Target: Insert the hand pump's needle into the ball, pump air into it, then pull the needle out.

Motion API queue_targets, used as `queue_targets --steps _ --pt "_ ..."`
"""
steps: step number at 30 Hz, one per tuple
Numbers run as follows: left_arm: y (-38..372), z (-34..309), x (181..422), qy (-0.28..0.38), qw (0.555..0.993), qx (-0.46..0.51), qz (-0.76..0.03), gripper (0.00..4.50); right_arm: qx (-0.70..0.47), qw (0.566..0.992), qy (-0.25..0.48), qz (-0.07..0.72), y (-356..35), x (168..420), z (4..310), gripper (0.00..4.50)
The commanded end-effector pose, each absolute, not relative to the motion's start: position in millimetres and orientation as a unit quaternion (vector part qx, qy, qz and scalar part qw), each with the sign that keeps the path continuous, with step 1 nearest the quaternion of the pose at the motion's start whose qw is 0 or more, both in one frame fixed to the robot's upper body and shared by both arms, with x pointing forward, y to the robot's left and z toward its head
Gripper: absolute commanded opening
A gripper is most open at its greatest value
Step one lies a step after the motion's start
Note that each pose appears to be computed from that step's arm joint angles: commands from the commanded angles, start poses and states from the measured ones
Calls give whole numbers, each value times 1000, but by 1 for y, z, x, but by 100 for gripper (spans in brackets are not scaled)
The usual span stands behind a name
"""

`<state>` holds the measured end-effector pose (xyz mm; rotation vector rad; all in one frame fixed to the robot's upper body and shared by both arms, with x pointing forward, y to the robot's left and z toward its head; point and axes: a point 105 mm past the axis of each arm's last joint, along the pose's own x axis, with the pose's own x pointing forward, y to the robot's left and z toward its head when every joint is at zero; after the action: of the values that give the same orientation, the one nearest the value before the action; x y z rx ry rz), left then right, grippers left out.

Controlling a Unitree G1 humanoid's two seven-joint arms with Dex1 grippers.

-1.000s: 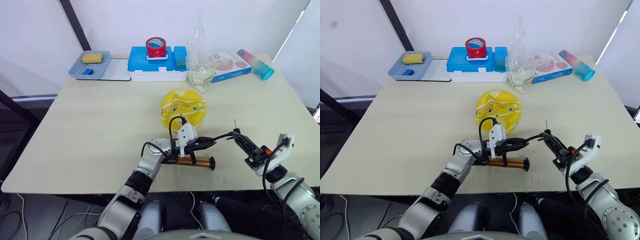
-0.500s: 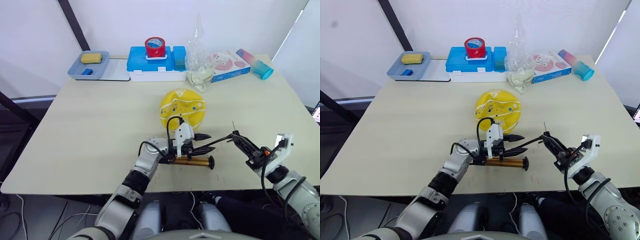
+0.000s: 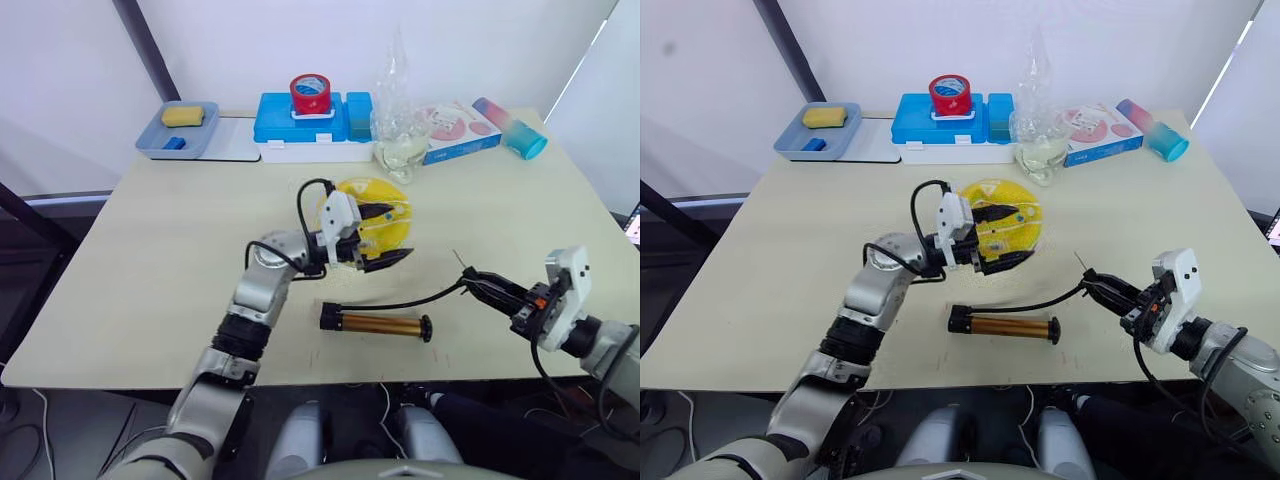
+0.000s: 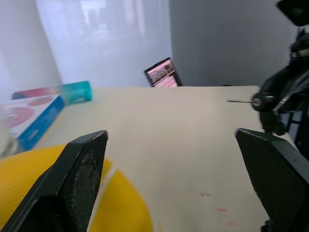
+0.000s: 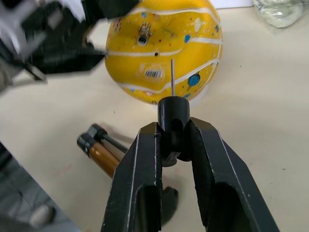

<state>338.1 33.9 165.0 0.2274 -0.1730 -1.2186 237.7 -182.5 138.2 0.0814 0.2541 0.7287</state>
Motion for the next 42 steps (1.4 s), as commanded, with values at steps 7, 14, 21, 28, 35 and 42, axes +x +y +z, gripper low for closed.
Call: queue_targets --steps 7,14,21,28,35,42 --pt "73 201 362 -51 853 144 -499 447 -86 920 64 376 -185 239 159 30" --pt "95 197 385 17 870 165 -464 447 -111 916 55 382 -183 238 160 30" --pt "100 186 401 62 878 171 -443 447 -116 916 52 380 -181 237 158 30" --pt "97 185 412 74 889 161 -422 447 -116 918 51 375 -178 235 157 30" --pt "91 183 414 76 895 140 -416 302 -114 919 51 375 -176 235 155 30" --pt "91 175 411 78 905 123 -400 4 -105 918 52 380 -172 236 156 30"
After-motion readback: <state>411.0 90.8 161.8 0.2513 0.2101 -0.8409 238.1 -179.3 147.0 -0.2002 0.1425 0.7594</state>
